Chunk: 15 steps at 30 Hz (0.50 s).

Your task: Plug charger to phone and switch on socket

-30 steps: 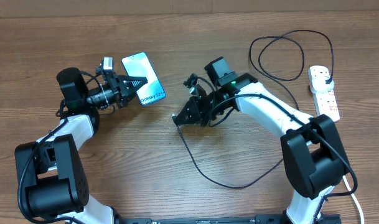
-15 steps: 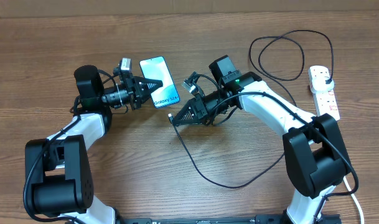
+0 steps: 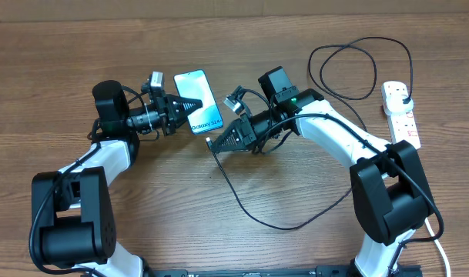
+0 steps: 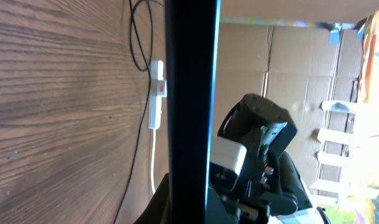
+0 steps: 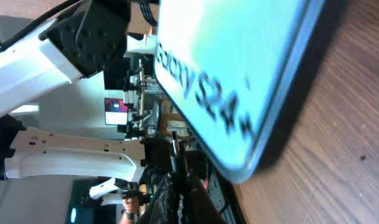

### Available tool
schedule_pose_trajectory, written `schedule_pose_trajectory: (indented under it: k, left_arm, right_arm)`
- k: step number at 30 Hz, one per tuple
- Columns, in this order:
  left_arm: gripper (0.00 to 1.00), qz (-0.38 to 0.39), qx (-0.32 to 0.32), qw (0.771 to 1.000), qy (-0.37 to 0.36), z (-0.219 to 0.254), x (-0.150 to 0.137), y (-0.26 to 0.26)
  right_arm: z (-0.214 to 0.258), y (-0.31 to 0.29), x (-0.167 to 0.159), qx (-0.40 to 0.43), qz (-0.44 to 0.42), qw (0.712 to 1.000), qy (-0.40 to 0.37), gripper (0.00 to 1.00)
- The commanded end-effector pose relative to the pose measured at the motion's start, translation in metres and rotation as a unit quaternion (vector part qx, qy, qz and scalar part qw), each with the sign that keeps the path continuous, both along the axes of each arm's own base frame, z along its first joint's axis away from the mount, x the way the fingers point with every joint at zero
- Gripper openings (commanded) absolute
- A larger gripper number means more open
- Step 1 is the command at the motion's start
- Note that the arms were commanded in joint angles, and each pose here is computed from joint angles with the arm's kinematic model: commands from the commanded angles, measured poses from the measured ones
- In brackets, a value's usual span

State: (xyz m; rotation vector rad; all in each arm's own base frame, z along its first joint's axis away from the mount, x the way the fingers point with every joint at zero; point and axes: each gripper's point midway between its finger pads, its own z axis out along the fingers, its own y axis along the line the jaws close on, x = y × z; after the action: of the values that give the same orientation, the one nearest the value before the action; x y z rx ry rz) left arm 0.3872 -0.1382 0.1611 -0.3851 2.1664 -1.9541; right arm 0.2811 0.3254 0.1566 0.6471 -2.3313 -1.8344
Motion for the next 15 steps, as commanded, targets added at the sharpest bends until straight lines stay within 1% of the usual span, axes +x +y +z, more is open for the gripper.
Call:
schedule_pose_trajectory:
  k: [1, 9, 15]
  left_arm:
    - [0.04, -0.032, -0.010, 0.999, -0.018, 0.013, -0.005, -0.006]
    - [0.04, -0.044, -0.015, 0.999, -0.021, 0.015, -0.009, -0.007]
    - [0.04, -0.044, -0.015, 0.999, -0.023, 0.015, -0.008, -0.007]
  right_arm:
    - [0.022, 0.002, 0.004, 0.021, -0.001, 0.999, -0.027, 0.04]
    - [0.022, 0.004, 0.010, 0.018, -0.009, 0.999, -0.033, 0.04]
    - [0.022, -0.003, 0.017, 0.014, -0.023, 0.999, -0.021, 0.04]
